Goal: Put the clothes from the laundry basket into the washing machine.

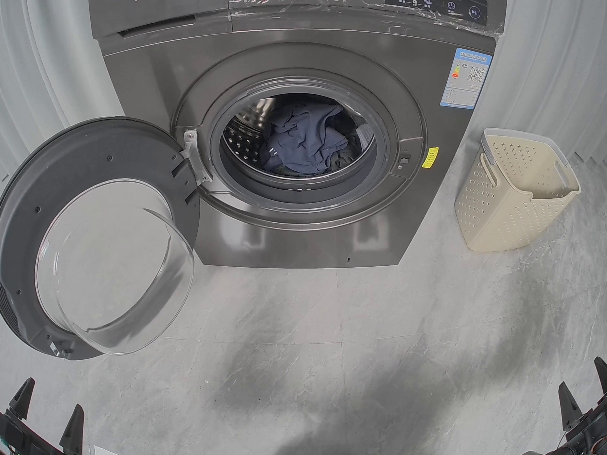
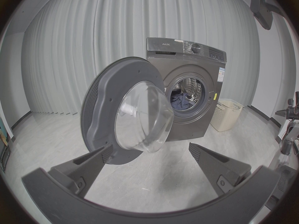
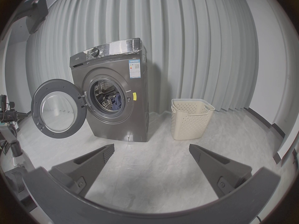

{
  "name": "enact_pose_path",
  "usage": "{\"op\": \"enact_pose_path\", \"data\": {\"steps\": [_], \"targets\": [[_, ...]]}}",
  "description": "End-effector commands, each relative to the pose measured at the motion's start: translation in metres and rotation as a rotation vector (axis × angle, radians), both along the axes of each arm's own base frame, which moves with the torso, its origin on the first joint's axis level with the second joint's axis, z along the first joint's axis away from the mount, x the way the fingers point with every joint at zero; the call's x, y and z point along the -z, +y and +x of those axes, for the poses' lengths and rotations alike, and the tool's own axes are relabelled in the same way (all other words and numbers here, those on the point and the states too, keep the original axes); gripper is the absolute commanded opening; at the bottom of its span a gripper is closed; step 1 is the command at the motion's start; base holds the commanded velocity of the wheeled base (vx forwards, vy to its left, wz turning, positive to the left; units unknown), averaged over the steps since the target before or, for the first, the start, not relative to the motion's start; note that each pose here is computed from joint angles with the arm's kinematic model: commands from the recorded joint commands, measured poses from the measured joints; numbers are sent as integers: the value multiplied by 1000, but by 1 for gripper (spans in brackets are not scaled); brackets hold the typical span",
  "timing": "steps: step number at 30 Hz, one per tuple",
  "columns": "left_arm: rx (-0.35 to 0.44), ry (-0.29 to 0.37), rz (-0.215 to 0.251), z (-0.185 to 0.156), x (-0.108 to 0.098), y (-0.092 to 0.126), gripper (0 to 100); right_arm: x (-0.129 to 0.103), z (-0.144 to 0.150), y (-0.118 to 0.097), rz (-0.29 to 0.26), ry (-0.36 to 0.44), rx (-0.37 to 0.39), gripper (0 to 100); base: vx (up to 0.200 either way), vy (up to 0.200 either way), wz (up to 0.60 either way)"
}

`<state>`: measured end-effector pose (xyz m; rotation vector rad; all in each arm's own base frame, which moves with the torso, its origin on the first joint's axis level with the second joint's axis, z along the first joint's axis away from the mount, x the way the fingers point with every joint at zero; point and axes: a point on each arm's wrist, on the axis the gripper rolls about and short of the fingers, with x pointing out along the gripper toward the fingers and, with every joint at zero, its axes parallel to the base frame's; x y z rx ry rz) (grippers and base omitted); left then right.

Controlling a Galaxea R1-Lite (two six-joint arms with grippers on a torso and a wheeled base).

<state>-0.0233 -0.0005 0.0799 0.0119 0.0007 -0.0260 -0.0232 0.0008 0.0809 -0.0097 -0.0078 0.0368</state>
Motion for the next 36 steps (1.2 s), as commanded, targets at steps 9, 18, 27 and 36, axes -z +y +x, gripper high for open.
{"op": "enact_pose_path", "data": {"steps": [9, 18, 27, 36], "targets": [[0, 7, -1, 0, 5, 0, 100, 5, 2, 0, 5, 20, 23, 100, -22, 0, 67], [-1, 7, -3, 0, 5, 0, 100, 5, 1, 0, 2, 18, 18, 100, 0, 111, 133], [-1, 7, -1, 0, 5, 0, 100, 5, 1, 0, 3, 18, 18, 100, 0, 200, 0], [-1, 7, -1, 0, 5, 0, 100, 5, 1, 0, 6, 19, 20, 100, 0, 89, 0]]}}
